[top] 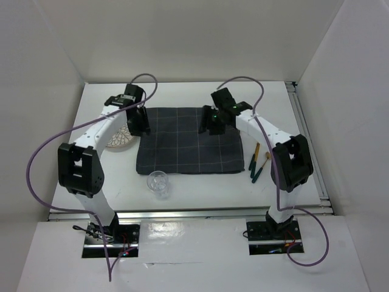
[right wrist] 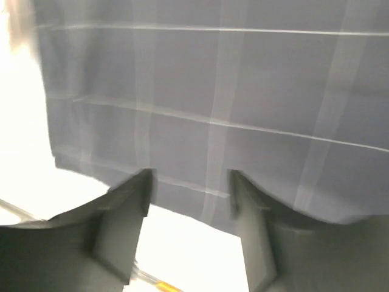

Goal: Set the dinner table for one person

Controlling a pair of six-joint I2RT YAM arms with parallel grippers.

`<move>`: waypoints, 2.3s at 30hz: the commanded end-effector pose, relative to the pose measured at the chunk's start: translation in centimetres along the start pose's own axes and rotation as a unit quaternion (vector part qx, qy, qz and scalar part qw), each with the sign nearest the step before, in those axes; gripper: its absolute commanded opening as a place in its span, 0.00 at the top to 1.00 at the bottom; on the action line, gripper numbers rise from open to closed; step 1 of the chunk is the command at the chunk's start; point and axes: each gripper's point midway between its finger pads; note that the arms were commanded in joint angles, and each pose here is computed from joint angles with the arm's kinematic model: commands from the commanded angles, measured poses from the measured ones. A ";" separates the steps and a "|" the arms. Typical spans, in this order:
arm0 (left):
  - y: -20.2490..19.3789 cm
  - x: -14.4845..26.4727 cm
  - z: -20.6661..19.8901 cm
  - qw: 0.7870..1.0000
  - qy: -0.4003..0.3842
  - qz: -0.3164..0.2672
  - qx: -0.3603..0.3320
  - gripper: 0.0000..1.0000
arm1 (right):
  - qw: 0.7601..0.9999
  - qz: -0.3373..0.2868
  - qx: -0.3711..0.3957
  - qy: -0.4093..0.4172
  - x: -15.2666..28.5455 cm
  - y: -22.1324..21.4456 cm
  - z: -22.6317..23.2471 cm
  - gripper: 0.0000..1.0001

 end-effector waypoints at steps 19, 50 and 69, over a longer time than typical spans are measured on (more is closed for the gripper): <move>3.6 8.5 8.5 0.988 0.014 -0.084 0.125 0.46 | 0.945 0.115 0.272 0.141 -0.2 -16.2 18.6 0.27; 4.6 9.6 7.2 0.989 -0.020 -0.087 0.117 0.45 | 0.986 -0.049 0.018 -0.159 1.8 11.2 -5.9 1.00; 3.1 8.2 8.0 0.992 -0.006 -0.062 0.114 0.45 | 0.976 -0.039 -0.083 -0.196 -3.3 13.4 -17.2 1.00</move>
Point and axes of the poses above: each gripper's point midway between its finger pads, its own x axis back along the fingers, its own z axis along the line the jaws close on, y = z × x, and after that the axes turned 7 degrees about x, right-handed
